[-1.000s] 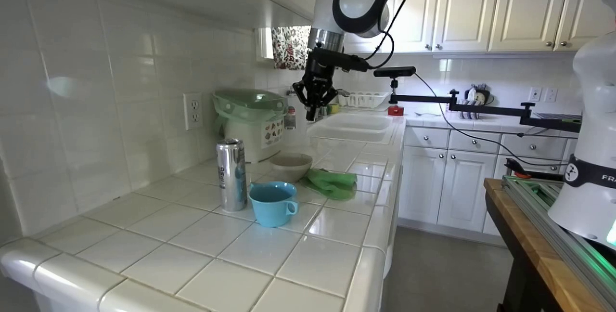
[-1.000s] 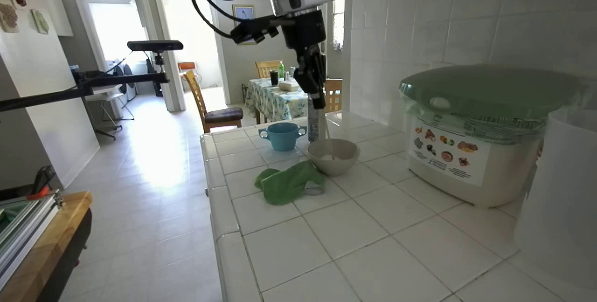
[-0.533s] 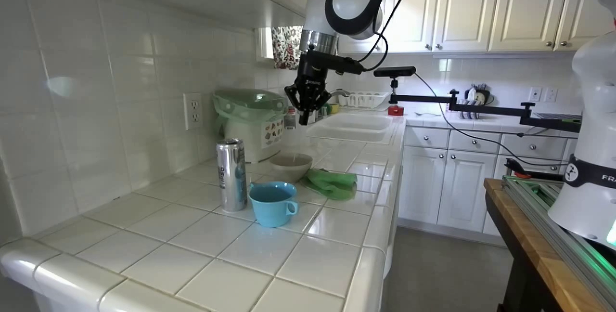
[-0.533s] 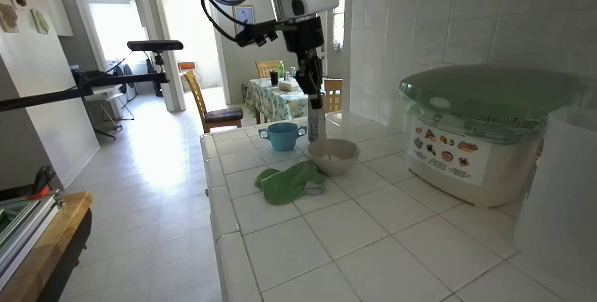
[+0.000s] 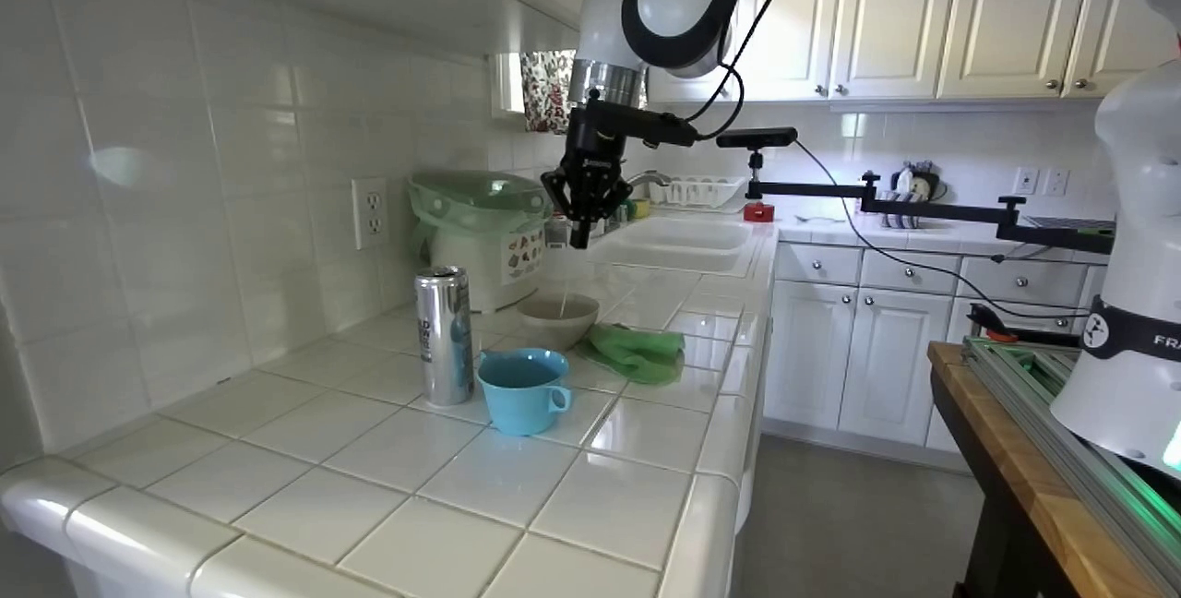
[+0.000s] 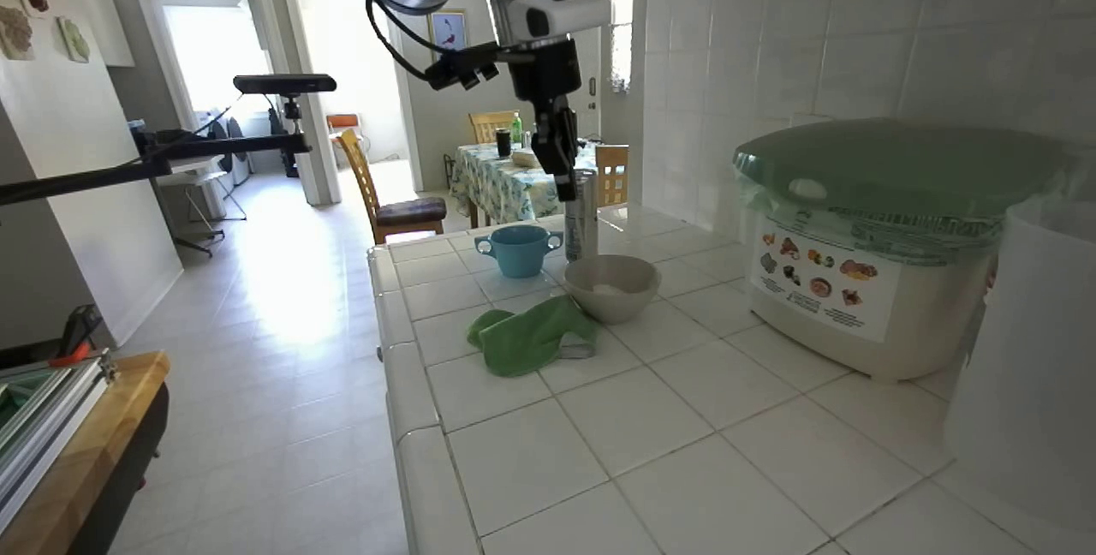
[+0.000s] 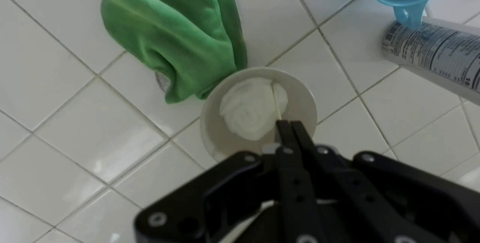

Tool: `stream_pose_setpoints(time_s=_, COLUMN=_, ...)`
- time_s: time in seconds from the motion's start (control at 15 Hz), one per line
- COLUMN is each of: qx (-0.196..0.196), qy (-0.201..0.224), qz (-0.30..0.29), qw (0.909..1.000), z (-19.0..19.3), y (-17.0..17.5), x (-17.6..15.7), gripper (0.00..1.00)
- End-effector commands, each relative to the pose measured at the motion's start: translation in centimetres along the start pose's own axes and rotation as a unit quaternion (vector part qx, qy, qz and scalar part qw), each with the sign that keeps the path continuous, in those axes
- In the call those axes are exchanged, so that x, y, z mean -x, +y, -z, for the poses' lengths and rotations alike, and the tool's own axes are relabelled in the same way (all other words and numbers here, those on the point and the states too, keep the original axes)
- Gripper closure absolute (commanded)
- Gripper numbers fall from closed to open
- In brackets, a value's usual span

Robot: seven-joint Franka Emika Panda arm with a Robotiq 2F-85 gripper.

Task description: Use the stick to stir the bowl

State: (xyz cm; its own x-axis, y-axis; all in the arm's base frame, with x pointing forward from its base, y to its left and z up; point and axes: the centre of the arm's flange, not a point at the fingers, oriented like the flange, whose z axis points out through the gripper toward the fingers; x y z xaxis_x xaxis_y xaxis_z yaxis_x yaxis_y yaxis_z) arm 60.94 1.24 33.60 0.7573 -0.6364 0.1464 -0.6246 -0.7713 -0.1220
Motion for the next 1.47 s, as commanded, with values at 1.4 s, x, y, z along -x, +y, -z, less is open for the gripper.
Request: stream_pose_setpoints(time_s=1.4, qx=0.012, qy=-0.014, qz=-0.029, qw=0.9994, z=0.4, y=3.3, x=-1.6, gripper=0.99)
